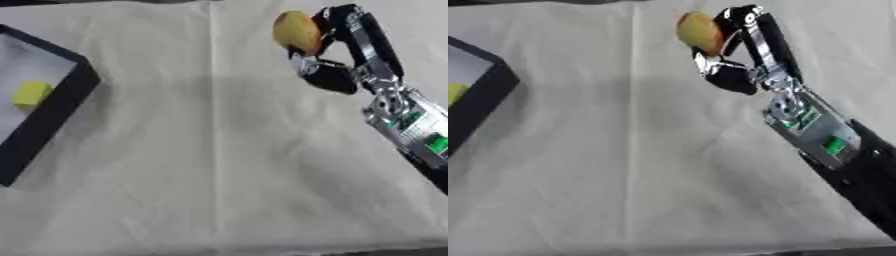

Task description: Pick up the objects with one hand, pass them to the other hand, and then place them into the box on the other side of the table.

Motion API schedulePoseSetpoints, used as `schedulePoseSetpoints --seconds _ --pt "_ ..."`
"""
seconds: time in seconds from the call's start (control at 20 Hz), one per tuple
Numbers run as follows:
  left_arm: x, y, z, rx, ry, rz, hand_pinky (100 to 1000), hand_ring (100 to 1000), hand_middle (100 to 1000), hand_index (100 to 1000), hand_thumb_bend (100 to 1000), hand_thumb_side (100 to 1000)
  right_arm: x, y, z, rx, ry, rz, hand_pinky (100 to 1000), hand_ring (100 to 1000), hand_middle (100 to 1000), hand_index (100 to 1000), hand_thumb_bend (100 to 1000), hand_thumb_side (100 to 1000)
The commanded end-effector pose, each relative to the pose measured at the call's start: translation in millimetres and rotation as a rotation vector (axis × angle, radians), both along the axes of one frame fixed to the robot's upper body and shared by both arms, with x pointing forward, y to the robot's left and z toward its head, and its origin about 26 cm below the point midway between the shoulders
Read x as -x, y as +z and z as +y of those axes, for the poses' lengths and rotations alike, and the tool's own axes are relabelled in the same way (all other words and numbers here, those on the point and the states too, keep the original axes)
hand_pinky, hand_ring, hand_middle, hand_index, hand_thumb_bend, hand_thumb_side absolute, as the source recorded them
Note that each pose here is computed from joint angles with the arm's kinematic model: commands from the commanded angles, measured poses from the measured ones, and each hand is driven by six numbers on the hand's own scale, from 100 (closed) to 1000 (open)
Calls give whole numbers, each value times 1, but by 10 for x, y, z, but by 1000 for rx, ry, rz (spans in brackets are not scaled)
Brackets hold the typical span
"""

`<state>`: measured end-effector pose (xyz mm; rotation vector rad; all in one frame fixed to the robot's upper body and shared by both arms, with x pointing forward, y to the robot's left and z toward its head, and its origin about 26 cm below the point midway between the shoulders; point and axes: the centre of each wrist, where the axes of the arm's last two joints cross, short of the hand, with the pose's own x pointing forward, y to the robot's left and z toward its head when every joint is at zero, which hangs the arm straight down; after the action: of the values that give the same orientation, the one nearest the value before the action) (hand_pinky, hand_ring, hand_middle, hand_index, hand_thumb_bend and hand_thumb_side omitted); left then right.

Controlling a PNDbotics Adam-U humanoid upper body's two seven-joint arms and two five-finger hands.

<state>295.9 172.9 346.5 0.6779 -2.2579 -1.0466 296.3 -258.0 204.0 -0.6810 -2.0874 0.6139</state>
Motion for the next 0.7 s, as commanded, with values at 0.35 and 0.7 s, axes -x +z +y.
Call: schedulePoseSetpoints --seconds 0.35,0.7 --pt "88 -19 -302 -142 -95 45 790 688 606 738 215 390 17 66 149 22 51 -30 434 514 360 506 141 100" --pt "126 -76 -466 -243 -127 66 788 701 628 764 239 399 19 40 216 33 78 -39 438 515 360 506 143 100"
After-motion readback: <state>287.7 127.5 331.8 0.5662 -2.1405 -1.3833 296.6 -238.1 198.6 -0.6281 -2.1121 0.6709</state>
